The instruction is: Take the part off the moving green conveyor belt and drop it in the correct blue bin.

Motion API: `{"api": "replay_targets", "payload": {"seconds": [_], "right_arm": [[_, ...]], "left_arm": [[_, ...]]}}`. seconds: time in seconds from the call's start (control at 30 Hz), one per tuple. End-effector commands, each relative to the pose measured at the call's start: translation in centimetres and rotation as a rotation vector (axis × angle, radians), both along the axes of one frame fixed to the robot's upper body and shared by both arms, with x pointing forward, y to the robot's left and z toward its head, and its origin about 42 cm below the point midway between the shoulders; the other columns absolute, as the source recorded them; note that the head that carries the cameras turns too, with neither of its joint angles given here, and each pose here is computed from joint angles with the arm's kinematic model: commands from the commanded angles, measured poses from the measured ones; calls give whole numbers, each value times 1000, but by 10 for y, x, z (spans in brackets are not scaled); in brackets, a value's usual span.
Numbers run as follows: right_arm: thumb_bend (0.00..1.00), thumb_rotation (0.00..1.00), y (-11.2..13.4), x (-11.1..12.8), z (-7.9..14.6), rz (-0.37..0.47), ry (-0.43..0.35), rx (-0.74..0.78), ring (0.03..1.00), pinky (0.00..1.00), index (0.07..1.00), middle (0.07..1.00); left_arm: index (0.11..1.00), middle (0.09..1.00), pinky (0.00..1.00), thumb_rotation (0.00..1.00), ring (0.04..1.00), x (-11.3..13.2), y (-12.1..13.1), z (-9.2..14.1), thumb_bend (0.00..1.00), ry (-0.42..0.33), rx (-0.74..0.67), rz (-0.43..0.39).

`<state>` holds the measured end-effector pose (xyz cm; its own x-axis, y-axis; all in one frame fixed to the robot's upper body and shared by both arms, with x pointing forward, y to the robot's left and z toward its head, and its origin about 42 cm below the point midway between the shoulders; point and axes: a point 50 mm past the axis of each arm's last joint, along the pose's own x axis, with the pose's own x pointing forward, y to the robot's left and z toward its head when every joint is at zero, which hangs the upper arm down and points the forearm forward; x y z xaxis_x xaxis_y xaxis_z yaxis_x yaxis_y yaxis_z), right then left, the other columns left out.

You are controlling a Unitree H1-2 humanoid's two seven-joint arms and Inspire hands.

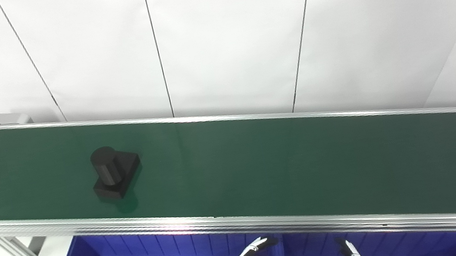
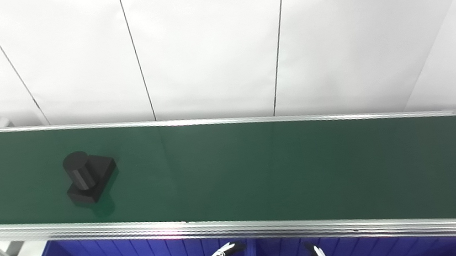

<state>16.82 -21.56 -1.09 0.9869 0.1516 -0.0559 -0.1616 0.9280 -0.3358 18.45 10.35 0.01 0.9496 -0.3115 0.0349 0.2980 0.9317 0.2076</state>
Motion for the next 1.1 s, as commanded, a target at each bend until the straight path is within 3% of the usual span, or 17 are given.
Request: {"api": "replay_targets", "payload": {"seconds": [0.0,0.63,0.9,1.07], "right_arm": [[897,1000,-2,6,7,9,-55,14,953,910,954,981],[898,987,-5,8,7,3,-59,10,947,897,944,967],[918,1000,-6,8,26,-5,-161,-10,894,828,919,930],[954,986,-11,10,52,2,-278,-19,840,750,870,884]], "left_arm": [[789,883,767,971,874,9,-2,9,1000,-60,-23,-1],[780,870,760,962,859,13,-4,6,1000,-63,-10,3],[773,864,743,952,851,16,-5,4,1000,-64,-3,5],[774,867,737,959,853,17,-5,3,999,-68,9,4]]}}
